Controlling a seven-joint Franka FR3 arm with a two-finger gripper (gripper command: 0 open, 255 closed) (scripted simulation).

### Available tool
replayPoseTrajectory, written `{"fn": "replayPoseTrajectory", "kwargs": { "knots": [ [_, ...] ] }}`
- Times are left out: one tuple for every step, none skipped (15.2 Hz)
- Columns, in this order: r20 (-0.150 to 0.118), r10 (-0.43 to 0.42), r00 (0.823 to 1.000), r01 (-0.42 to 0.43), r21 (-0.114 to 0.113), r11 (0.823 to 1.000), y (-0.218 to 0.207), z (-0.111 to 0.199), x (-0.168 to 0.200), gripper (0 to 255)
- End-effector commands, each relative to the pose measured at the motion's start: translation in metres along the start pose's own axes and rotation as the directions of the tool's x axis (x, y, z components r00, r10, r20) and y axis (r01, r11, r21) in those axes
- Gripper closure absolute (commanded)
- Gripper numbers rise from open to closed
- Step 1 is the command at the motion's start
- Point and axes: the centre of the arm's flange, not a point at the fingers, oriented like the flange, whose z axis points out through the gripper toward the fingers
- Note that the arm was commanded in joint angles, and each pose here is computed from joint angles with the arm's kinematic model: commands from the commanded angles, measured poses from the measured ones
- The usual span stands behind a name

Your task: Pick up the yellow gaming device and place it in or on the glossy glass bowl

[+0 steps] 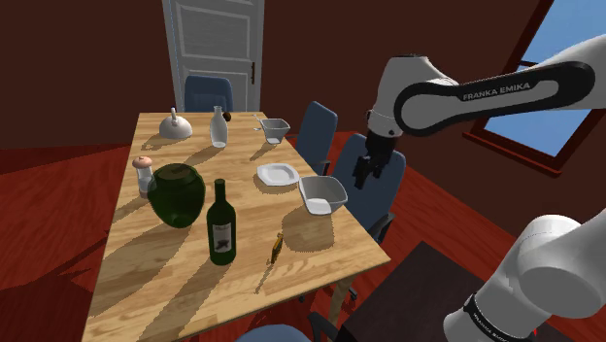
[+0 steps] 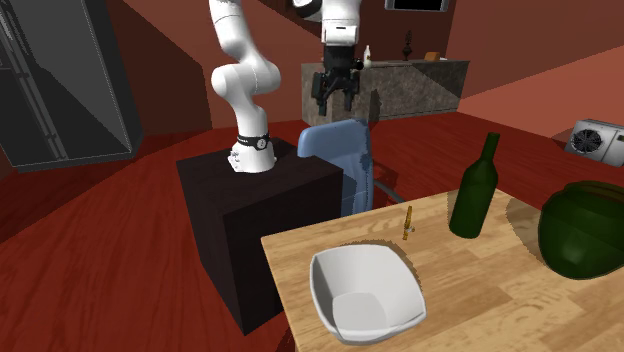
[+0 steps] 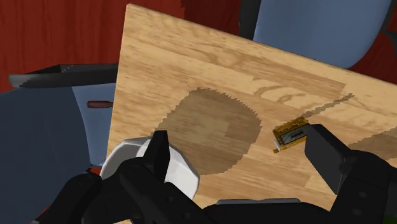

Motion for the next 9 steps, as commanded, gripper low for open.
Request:
{"fn": "replayPoseTrajectory", "kwargs": {
  "knots": [
    [0.001,0.012,1.000,-0.012,0.000,1.000,-0.011,0.018,0.014,0],
    [0.003,0.018,1.000,-0.018,0.000,1.000,-0.017,0.028,0.021,0],
    [0.005,0.024,1.000,-0.024,0.000,1.000,-0.022,0.038,0.029,0],
    [0.006,0.030,1.000,-0.030,0.000,1.000,-0.027,0.047,0.036,0],
    [0.008,0.035,0.999,-0.035,0.000,0.999,-0.033,0.057,0.043,0],
    [0.010,0.041,0.999,-0.041,-0.001,0.999,-0.038,0.067,0.050,0],
    [0.011,0.047,0.999,-0.047,-0.001,0.999,-0.043,0.077,0.057,0],
    [0.013,0.052,0.999,-0.052,-0.001,0.999,-0.048,0.087,0.065,0],
    [0.014,0.058,0.998,-0.058,-0.001,0.998,-0.053,0.097,0.072,0]
  ]
}}
